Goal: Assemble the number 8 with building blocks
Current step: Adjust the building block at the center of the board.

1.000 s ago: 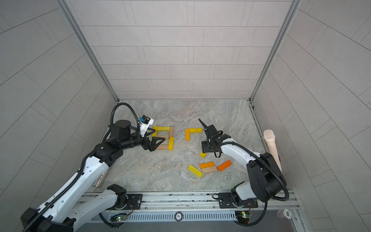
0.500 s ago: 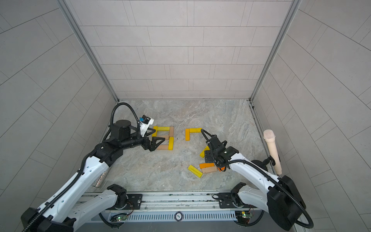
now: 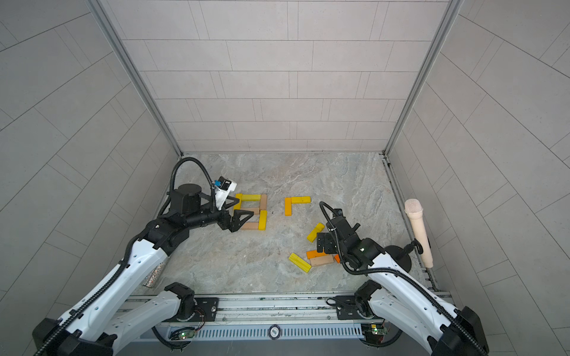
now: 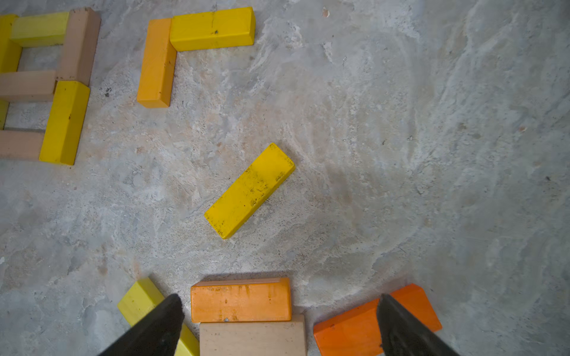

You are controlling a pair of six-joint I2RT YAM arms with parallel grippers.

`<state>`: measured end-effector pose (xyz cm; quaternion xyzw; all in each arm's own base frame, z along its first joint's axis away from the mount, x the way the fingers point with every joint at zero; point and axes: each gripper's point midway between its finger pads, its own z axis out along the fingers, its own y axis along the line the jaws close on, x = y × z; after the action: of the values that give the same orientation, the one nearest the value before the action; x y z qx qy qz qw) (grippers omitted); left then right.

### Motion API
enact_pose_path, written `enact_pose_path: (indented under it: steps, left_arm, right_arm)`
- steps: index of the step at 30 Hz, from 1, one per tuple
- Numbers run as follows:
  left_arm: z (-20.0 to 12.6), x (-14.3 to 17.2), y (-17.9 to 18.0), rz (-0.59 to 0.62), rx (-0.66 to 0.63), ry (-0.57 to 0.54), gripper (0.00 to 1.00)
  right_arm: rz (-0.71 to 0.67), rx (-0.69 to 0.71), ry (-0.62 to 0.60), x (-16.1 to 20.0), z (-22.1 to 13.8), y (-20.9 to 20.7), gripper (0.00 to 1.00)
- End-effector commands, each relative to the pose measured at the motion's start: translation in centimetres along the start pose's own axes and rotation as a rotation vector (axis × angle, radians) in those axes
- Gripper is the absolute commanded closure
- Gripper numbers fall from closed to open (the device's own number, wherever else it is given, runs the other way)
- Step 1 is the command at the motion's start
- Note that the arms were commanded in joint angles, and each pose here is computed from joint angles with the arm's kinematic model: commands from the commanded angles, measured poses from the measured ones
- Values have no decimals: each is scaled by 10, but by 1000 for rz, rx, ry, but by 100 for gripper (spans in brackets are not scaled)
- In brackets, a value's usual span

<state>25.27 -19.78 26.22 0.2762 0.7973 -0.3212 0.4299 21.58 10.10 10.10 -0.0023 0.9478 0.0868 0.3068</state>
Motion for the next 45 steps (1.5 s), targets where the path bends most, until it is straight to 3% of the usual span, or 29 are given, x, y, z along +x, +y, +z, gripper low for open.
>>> enact_pose_path:
  steps: [1,7,12,17,26,36,45]
  left_arm:
    - [2,-6,-4,11,23,-24,0]
    - [9,-17,-6,11,56,-28,0]
    - [17,-43,-7,15,86,-63,0]
    - [28,-75,-3,39,94,-107,0]
    - [50,-104,6,82,108,-124,0]
    - [45,-83,-4,119,150,-68,0]
    - [45,-55,-26,210,215,29,0]
  right_arm:
    - [-26,-22,66,16,3,3,1]
    - [-66,-12,120,30,14,1,1]
    - [-85,-4,167,37,27,3,8]
    - [-131,17,191,32,35,5,14]
    - [-178,23,213,23,53,14,21]
    - [-146,14,253,30,79,28,32]
    - [-75,21,194,11,96,38,41]
